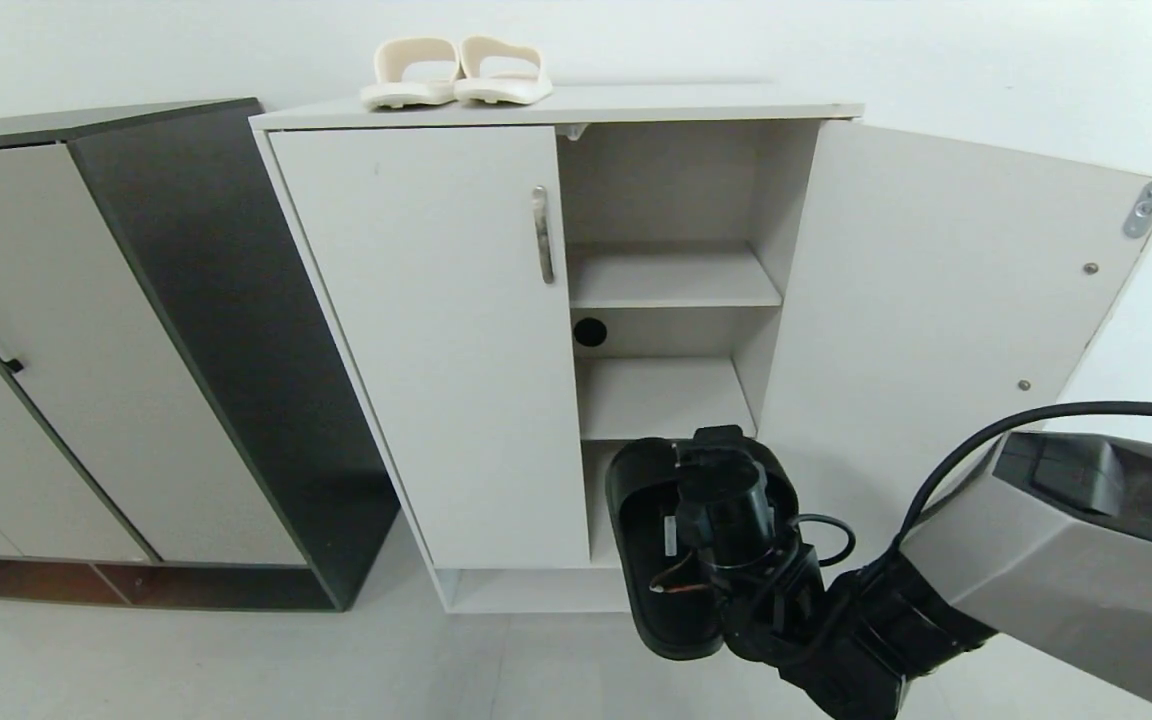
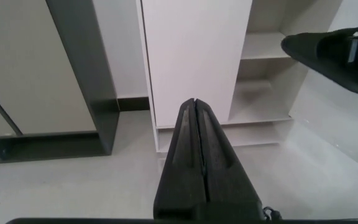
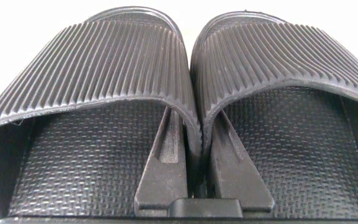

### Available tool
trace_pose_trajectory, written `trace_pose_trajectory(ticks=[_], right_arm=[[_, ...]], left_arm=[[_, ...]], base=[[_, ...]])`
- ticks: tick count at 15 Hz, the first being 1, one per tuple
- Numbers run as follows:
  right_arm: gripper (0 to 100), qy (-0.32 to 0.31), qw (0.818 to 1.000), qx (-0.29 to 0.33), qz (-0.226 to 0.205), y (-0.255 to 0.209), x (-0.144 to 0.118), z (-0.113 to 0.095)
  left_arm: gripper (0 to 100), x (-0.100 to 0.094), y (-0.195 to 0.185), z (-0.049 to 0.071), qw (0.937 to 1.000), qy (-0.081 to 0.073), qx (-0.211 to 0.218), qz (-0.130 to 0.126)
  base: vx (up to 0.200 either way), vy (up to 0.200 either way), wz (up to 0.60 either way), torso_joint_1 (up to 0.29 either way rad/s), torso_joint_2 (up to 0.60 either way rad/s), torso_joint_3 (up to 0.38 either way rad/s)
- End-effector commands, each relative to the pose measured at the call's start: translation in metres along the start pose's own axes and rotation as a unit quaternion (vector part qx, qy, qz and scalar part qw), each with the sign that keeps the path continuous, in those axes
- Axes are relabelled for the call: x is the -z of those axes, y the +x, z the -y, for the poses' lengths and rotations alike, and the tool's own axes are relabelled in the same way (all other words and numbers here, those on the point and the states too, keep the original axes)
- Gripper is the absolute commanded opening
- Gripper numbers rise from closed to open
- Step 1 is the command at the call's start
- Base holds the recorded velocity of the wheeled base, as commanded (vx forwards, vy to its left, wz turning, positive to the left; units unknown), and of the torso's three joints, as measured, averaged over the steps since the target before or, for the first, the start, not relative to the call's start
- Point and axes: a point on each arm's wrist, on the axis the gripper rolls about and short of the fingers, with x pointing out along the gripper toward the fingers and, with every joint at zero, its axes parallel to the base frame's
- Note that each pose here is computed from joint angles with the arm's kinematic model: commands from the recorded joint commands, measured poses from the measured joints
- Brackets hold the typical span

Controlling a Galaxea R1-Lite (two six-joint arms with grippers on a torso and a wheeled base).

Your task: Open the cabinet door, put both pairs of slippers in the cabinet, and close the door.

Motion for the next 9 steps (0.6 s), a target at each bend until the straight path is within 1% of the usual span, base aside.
trace_pose_trajectory(ticks=[1, 3, 5, 7, 9], right_arm=[[0, 0.001, 1.000, 0.000, 0.004, 0.011, 0.004, -0.008], [0, 0.008, 1.000, -0.002, 0.014, 0.020, 0.003, -0.016], [0, 0.016, 1.000, 0.001, 0.020, 0.023, 0.002, -0.016], [0, 0.026, 0.999, 0.000, 0.035, 0.026, 0.001, -0.017], [0, 0.017, 0.999, 0.010, 0.044, 0.026, 0.001, -0.017]], left_arm=[[0, 0.000, 0.000, 0.000, 1.0000, 0.000, 0.001, -0.001], [0, 0.000, 0.000, 0.000, 1.0000, 0.000, 0.000, -0.001], [0, 0.000, 0.000, 0.000, 1.0000, 0.000, 0.001, -0.001], [0, 0.000, 0.000, 0.000, 1.0000, 0.000, 0.000, -0.001], [0, 0.000, 0.000, 0.000, 1.0000, 0.000, 0.001, -0.001]], base=[[0.000, 0.000, 0.00, 0.002, 0.00, -0.163], [0.000, 0.000, 0.00, 0.005, 0.00, -0.181], [0.000, 0.000, 0.00, 0.005, 0.00, -0.188], [0.000, 0.000, 0.00, 0.005, 0.00, -0.190], [0.000, 0.000, 0.00, 0.007, 0.00, -0.200]])
